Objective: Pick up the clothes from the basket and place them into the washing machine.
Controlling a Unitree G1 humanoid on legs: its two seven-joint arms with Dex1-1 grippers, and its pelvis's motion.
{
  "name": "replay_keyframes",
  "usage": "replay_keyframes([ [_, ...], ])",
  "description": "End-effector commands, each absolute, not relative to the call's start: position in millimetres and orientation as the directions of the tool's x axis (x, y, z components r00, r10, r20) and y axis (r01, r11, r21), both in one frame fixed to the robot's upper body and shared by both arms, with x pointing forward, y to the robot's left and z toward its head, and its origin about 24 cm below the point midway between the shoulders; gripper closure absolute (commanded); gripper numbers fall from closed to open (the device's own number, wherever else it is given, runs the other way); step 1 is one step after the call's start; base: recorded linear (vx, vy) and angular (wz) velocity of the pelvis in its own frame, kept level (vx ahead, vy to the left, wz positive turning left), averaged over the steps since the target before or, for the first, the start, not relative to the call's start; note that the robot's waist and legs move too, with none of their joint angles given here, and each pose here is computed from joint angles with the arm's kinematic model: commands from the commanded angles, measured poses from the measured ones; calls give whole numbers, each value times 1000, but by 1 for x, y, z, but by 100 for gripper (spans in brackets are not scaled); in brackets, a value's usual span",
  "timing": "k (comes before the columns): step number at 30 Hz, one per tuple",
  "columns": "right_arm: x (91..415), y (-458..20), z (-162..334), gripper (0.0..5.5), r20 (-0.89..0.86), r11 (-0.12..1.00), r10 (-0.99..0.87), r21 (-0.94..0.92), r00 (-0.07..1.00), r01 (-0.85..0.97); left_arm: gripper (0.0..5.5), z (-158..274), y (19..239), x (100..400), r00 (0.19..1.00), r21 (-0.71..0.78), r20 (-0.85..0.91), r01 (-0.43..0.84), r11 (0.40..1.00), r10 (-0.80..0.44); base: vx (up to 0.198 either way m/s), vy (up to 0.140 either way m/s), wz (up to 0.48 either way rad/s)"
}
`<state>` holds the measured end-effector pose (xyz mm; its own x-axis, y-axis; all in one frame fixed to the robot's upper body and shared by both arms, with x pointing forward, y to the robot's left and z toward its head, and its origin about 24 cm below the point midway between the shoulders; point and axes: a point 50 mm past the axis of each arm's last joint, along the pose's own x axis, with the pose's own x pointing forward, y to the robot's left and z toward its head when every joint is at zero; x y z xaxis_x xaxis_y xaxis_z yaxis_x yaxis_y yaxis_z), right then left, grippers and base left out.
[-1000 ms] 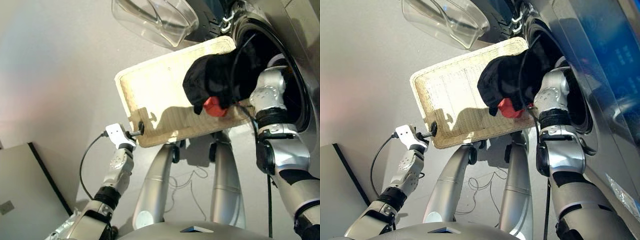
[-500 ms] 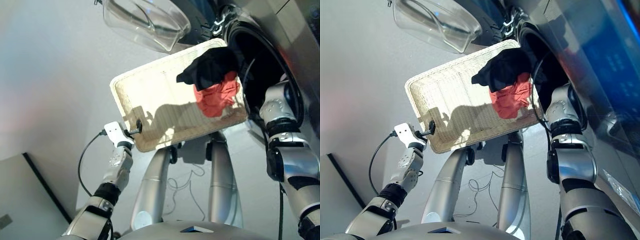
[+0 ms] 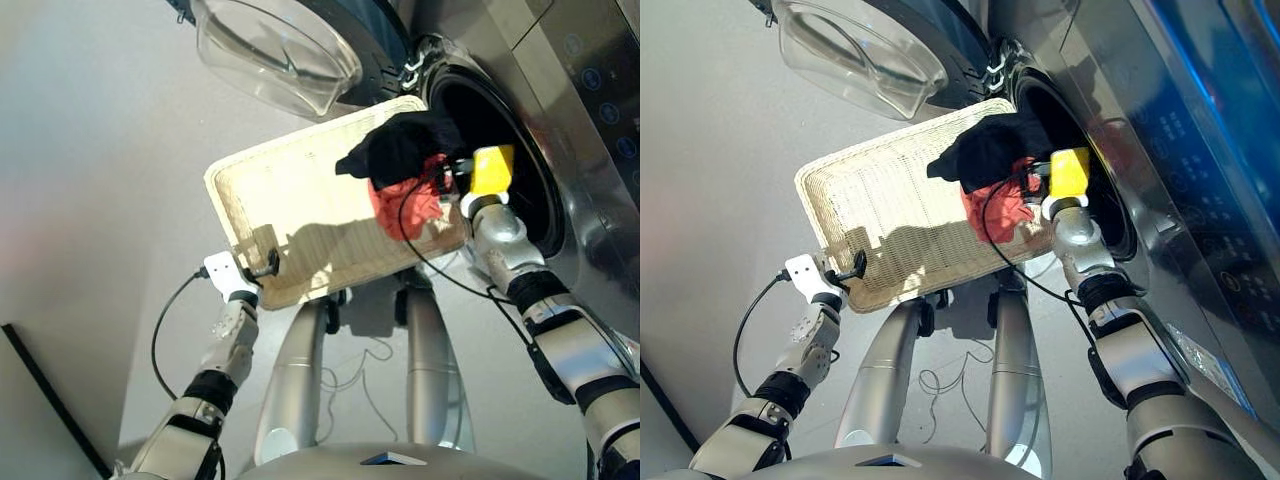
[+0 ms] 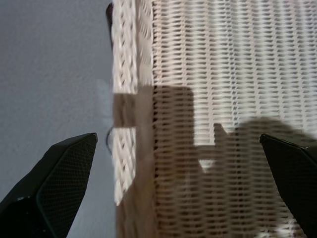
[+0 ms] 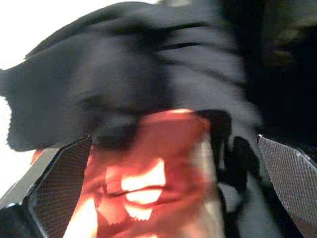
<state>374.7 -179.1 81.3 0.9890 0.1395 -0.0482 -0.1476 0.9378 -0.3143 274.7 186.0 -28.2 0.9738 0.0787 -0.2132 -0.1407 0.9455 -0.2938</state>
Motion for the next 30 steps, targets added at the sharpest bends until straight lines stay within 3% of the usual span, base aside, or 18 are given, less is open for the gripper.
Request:
replay_keyframes([
  [1, 375, -169, 79, 0, -54, 917, 170, -357, 984, -178, 0, -27, 206, 272, 970, -246, -197, -193, 950, 146, 0, 0, 0],
  [9, 388, -172, 77, 0, -99, 946, 3, -321, 995, -34, 0, -13, 206, 284, 974, -251, -148, -207, 946, 174, 0, 3, 45],
  [19, 411, -184, 126, 0, -49, 989, -120, -90, 992, 115, 0, 8, 204, 296, 983, -271, -71, -181, 945, 168, 3, 3, 18],
  [20, 411, -185, 126, 35, -49, 989, -120, -90, 992, 115, 0, 9, 204, 296, 983, -271, -71, -181, 945, 168, 0, 0, 0],
  [21, 412, -185, 129, 349, -43, 991, -117, -76, 992, 114, 0, 10, 203, 297, 984, -268, -66, -176, 947, 164, 0, 0, 0],
  [22, 412, -185, 130, 550, -37, 992, -119, -36, 992, 118, 0, 9, 202, 297, 985, -267, -70, -173, 948, 160, 0, 0, 0],
  [30, 408, -182, 117, 550, -58, 980, -126, 151, 990, 133, 0, 2, 202, 293, 982, -265, -101, -181, 947, 160, 0, 0, 0],
])
